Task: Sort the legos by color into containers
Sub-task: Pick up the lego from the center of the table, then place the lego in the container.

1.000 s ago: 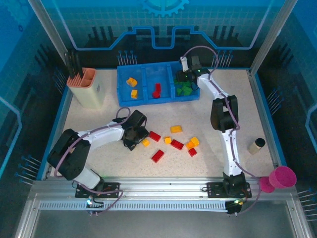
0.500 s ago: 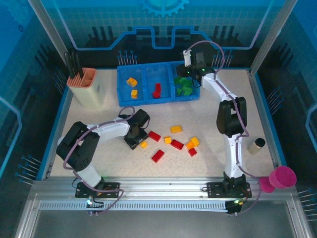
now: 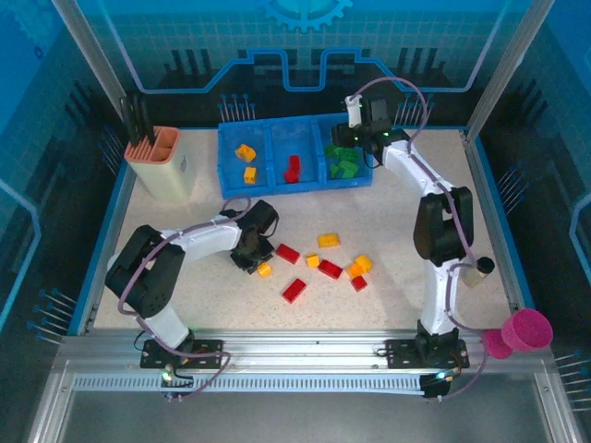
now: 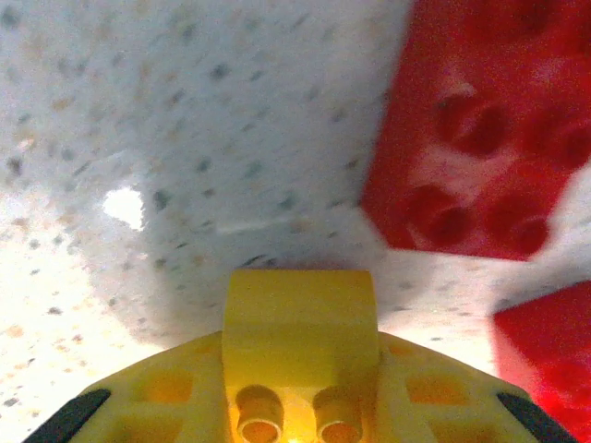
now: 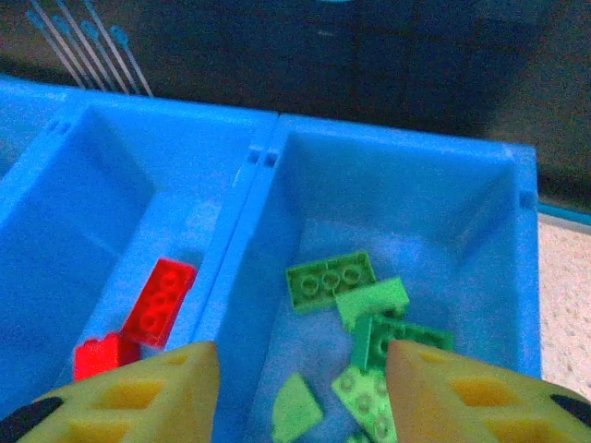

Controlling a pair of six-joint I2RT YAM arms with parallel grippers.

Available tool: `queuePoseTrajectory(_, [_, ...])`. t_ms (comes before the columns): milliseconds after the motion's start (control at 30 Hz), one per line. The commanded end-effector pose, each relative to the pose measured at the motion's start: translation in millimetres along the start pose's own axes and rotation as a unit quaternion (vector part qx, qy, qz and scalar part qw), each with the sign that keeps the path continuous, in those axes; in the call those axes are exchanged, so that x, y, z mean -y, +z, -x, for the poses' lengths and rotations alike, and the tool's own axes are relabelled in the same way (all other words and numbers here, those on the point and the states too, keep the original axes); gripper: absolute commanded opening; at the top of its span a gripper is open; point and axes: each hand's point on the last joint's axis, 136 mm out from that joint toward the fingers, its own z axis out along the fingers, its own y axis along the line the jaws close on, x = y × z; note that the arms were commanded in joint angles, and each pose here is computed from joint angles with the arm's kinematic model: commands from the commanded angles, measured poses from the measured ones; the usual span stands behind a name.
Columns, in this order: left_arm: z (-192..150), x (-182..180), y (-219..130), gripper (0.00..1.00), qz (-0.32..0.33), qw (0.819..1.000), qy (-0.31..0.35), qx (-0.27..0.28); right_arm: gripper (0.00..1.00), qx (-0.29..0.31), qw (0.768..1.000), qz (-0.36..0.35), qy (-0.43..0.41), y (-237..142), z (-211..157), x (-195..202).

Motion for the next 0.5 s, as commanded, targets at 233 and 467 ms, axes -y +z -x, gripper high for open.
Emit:
queuePoseTrajectory(233, [124.1,83.0,-147.0,0.2,-0.158,0.975,0.069,0.138,0.57,-0.147,0.985,0.016,0.087,-99.2,-102.7,-28.3])
queuePoseTrajectory(467, [211.5,115.9,-160.2,0.21,-0.157,0.962,0.093,0.201,0.54,-0.249,0.963,0.038,0.091,-171.7,-190.6,-71.4])
